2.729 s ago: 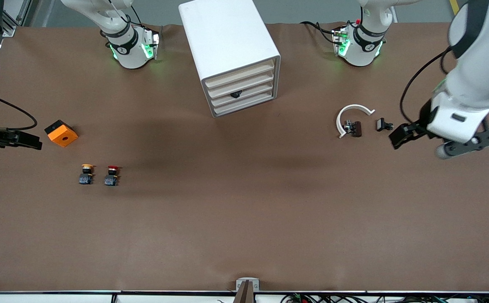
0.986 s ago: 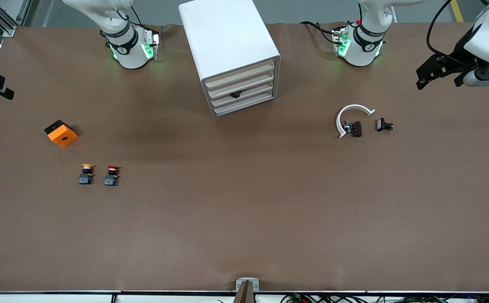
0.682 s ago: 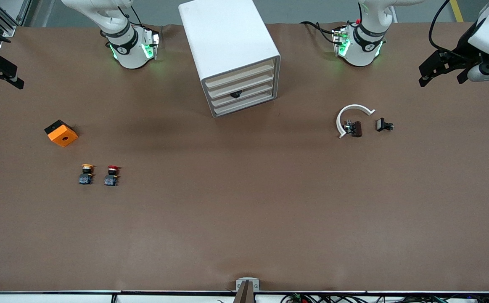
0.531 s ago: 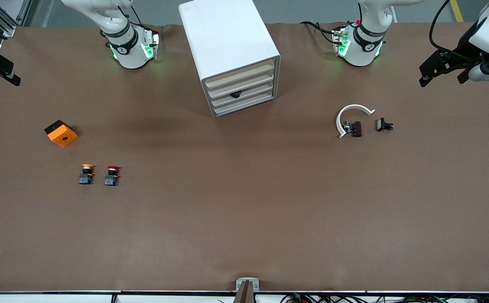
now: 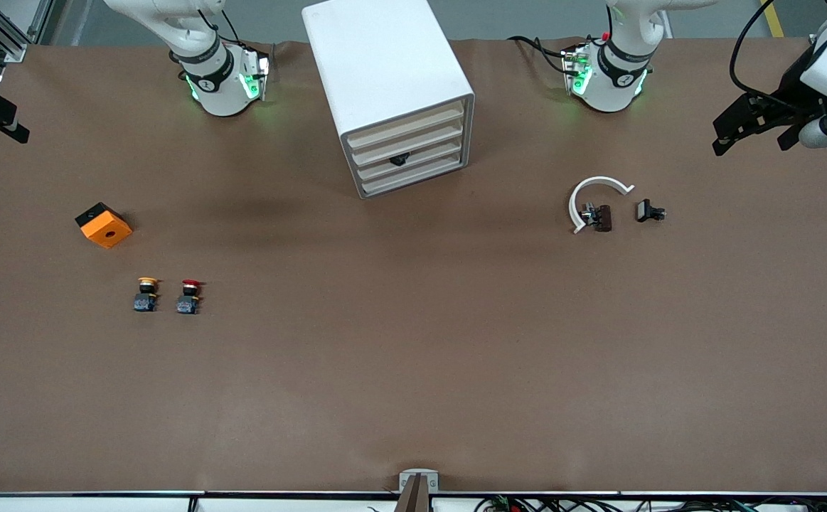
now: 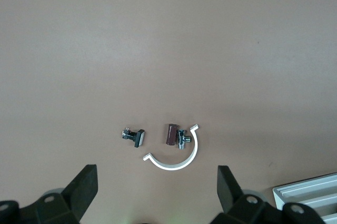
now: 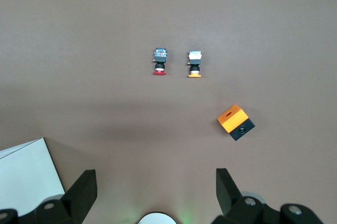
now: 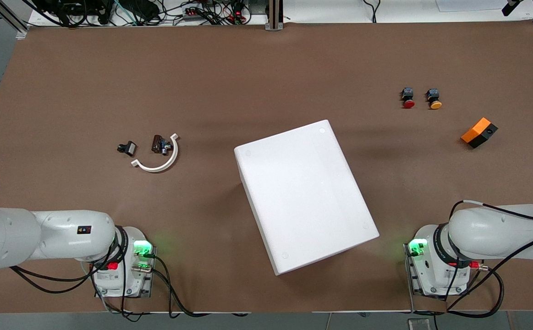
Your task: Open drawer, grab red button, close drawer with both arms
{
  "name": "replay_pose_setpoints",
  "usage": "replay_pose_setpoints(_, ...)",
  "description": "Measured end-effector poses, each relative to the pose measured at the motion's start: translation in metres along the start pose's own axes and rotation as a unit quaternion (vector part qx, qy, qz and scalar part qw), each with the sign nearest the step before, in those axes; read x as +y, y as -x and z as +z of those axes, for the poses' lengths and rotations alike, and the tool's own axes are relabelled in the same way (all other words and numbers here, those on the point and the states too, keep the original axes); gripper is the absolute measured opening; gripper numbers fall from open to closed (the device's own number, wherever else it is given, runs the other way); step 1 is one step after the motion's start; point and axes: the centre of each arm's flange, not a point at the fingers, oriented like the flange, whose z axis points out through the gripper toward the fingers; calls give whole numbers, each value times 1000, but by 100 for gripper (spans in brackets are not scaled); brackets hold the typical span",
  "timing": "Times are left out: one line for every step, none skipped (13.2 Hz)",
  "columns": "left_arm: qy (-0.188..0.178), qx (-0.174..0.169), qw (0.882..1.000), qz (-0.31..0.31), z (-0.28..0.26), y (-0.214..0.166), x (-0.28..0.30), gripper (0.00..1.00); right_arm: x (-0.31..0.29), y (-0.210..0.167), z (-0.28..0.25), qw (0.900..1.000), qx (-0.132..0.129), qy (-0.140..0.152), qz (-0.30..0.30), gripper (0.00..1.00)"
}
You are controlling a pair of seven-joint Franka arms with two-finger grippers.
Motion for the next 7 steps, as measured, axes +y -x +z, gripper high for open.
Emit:
replay_pose_setpoints(-3,-1,1000,0,0,-1,-1,100,0,0,0,1000,1,1,0,100)
replay_pose_setpoints(-6,-3,1000,0,0,-2,-1,100,0,0,-1,1000,2,5,0,100)
replay_pose_setpoints(-7,-5,1000,1,-1,-3,-1,100,0,0,-1,1000,2,11,-1,100)
replay_pose_setpoints(-7,-6,1000,1,-2,-4,-1,100,-4,0,-2,1000,3,14,-4,100)
replay_pose_setpoints(-7,-7,1000,1,-3,-5,-1,100,-7,-1,-2,1000,4,16,0,100)
replay_pose_setpoints(-7,-7,1000,1,-3,-6,-1,100,-10,-1,-2,1000,4,16,15,100)
replay_pose_setpoints(-7,-7,1000,1,-3,-6,-1,100,-16,-1,-3,999,5,17,28,100)
